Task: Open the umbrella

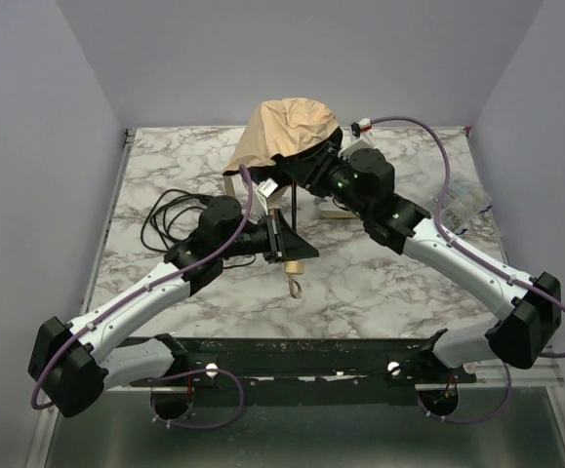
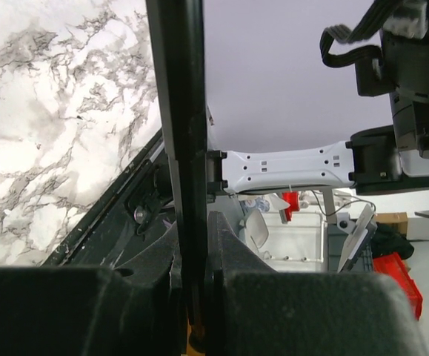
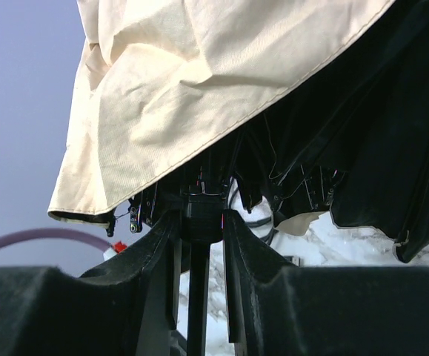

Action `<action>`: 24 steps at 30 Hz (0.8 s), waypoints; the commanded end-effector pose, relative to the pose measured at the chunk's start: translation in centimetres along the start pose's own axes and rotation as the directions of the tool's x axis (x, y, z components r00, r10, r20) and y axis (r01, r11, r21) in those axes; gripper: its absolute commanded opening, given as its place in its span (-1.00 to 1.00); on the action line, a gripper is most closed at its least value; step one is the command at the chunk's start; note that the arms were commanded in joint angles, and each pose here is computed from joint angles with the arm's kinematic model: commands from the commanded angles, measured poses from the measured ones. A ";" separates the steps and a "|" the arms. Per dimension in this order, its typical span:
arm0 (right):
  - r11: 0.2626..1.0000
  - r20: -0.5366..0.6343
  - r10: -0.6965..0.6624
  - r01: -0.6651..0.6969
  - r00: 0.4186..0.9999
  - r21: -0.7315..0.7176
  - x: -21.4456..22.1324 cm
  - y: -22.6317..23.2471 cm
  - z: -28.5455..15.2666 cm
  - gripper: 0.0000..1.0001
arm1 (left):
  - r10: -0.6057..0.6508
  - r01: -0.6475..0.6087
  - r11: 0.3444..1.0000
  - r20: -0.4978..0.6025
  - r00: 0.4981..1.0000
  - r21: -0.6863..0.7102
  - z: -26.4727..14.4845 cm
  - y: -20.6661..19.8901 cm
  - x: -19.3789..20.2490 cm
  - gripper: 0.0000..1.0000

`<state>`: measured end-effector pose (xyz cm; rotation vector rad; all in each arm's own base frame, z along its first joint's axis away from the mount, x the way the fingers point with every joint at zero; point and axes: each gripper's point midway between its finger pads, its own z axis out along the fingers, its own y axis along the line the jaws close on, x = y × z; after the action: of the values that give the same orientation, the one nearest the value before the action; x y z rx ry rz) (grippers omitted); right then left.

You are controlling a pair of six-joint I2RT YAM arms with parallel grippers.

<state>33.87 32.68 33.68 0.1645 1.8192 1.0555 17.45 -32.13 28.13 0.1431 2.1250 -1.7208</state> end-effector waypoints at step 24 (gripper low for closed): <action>0.988 0.739 0.099 -0.155 0.667 0.008 -17.3 0.9 -3.3 -0.99 | 0.242 -0.233 0.967 -0.086 0.967 0.100 1.0 -4.8 7.0 -1.00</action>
<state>34.92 32.70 39.45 0.2506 1.5334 1.0297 16.58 -33.91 30.20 0.1207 1.9830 -1.5946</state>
